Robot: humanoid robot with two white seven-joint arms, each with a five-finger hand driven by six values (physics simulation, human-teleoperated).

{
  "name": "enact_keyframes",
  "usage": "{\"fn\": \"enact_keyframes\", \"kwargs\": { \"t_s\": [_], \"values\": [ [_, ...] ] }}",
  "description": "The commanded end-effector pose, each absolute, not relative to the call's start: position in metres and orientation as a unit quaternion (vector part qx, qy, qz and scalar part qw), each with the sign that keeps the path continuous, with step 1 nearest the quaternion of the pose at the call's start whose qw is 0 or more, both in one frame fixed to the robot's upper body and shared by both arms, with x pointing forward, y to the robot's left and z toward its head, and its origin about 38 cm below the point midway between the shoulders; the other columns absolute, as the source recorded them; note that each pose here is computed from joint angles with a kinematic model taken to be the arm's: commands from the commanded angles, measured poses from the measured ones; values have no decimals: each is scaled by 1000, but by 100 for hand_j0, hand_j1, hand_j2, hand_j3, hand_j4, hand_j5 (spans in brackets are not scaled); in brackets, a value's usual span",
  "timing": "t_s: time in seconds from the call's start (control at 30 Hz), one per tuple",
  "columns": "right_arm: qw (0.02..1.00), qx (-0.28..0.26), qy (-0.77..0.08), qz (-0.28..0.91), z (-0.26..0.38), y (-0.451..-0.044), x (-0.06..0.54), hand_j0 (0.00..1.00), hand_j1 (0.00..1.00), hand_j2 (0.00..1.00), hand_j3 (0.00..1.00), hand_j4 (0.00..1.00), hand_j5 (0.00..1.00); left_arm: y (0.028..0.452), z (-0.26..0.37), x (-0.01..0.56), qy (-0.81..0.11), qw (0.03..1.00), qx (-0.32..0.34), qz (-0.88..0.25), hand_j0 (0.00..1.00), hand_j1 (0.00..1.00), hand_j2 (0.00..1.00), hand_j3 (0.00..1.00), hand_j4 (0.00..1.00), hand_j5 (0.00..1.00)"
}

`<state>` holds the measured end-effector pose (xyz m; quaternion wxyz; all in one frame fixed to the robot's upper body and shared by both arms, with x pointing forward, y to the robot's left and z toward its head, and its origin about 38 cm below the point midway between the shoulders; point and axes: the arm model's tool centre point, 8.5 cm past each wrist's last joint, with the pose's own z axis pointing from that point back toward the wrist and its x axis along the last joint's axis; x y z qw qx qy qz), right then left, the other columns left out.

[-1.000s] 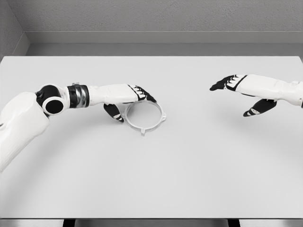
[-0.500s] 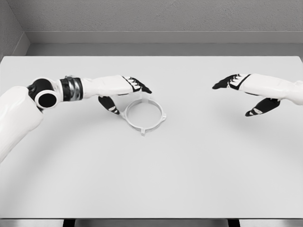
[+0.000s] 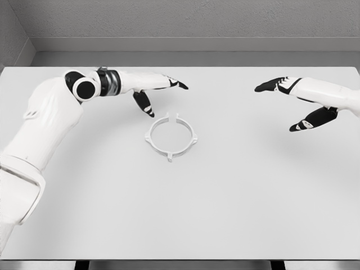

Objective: Assemble PVC drainage pipe clamps

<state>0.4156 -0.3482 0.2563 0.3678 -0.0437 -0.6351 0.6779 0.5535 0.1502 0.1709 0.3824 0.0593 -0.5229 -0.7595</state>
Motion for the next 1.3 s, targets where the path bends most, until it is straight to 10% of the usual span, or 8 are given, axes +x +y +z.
{"fn": "enact_keyframes", "kwargs": {
  "t_s": [0.0,1.27],
  "values": [
    [370,-40,-639,673,257,-348,416,100,100,100,100,100,100,144,166,553,-507,377,67,-773,100,100,100,100,100,100],
    [372,-30,-645,667,255,-346,415,100,100,100,100,100,100,100,165,553,-471,276,172,-820,100,100,100,100,100,100]
  ]
}}
